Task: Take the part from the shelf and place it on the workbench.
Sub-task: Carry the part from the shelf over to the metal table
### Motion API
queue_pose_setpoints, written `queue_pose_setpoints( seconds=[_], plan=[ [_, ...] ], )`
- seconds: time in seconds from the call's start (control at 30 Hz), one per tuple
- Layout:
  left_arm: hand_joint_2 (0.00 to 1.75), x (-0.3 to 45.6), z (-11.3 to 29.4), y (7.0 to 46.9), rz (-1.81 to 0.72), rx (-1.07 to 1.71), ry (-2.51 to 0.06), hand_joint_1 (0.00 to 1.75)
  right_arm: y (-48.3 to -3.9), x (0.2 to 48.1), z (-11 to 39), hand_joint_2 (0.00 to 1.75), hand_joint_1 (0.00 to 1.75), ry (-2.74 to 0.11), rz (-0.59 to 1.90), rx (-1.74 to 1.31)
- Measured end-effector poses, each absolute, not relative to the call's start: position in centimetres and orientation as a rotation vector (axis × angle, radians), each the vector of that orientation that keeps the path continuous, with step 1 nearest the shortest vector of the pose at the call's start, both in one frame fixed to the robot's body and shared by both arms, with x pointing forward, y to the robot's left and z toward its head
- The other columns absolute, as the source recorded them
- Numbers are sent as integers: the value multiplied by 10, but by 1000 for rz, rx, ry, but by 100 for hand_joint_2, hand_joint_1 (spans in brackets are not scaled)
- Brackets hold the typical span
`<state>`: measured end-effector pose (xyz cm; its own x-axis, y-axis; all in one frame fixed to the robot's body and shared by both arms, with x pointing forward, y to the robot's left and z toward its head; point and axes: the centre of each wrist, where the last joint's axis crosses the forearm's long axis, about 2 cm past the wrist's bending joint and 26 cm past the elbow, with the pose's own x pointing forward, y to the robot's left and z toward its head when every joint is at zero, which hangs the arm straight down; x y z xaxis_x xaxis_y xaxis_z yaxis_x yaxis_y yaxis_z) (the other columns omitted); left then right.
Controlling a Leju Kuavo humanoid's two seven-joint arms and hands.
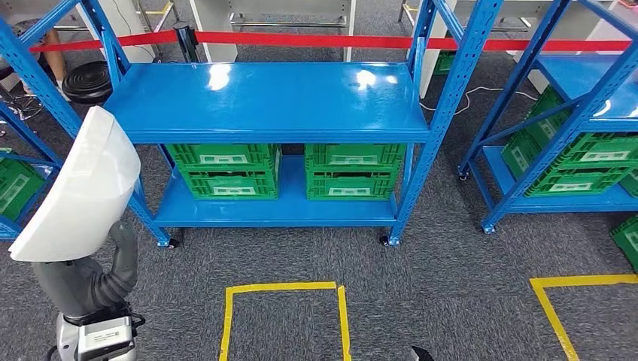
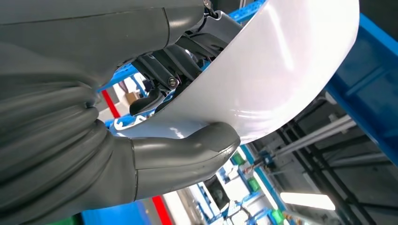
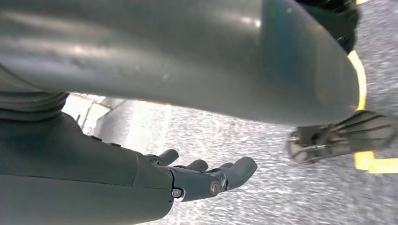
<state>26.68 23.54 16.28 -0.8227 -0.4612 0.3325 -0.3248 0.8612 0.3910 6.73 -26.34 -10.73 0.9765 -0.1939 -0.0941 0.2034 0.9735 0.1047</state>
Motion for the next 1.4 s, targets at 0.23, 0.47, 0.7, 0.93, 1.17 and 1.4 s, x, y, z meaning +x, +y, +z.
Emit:
queue_pose_setpoints(
  seconds=[0.23,0.47,0.7,0.93,1.17,1.4],
  plan=[
    [175,267,161,234,-460,581,-2609,175,-264,70,-107,0,0,82,-203,108],
    [175,267,160,234,-459,582,-2601,175,-265,70,-107,0,0,84,-230,81],
    [175,270,157,233,-452,570,-2587,175,-266,69,-107,0,0,88,-254,83],
    [175,272,159,232,-449,574,-2586,175,-266,67,-107,0,0,95,-250,82],
    [175,272,155,232,-456,480,-2542,175,-266,67,-108,0,0,104,-247,82],
    [175,278,159,238,-387,498,-2526,175,-266,66,-108,0,0,107,-250,82]
  ],
)
